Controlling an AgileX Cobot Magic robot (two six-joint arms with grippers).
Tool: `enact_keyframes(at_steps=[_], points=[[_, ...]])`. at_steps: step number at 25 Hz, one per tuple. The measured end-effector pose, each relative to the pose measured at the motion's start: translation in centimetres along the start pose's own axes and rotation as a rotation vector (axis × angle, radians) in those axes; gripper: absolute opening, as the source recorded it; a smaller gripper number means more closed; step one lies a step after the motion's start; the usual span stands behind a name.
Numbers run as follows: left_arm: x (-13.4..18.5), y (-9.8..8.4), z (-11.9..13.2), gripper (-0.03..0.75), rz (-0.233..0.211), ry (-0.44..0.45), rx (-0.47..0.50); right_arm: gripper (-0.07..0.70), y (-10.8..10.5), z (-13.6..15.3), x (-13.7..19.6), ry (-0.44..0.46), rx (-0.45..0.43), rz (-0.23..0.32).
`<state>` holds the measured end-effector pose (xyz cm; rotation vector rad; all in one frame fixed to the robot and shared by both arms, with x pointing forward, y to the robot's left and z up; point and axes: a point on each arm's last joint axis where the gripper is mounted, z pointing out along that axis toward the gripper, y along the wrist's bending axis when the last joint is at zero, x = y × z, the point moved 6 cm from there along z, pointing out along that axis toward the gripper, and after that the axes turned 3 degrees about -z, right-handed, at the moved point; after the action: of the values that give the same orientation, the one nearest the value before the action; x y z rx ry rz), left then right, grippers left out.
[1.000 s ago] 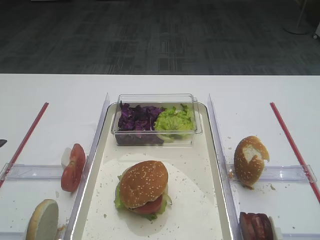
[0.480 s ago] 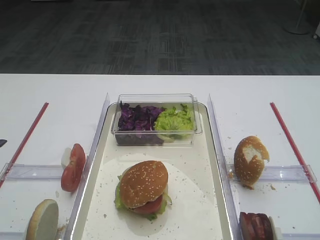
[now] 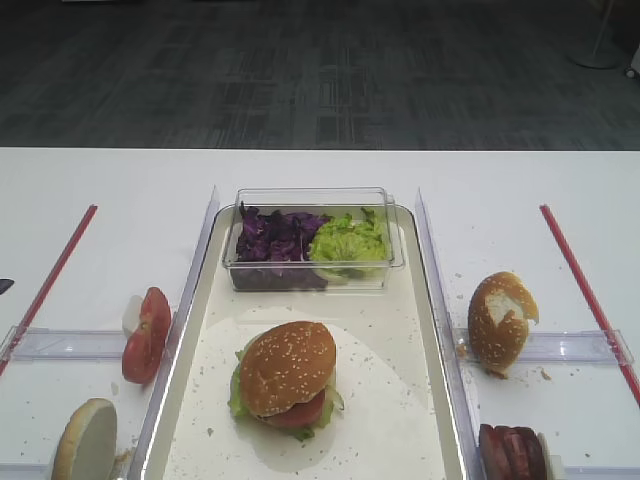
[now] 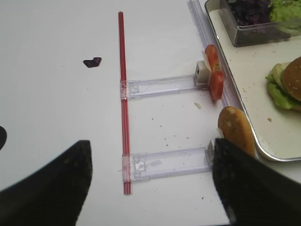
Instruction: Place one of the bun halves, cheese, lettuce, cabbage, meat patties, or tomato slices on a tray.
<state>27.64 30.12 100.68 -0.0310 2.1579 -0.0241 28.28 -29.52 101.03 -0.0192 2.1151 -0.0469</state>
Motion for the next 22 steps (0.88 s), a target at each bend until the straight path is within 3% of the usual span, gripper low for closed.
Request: enact_keyframes(at_steps=[22], points=[[0.0,0.0,0.0,0.491,0.0,0.0,0.0,0.614,0.0,0.0,0.0,0.0,0.0,0.0]])
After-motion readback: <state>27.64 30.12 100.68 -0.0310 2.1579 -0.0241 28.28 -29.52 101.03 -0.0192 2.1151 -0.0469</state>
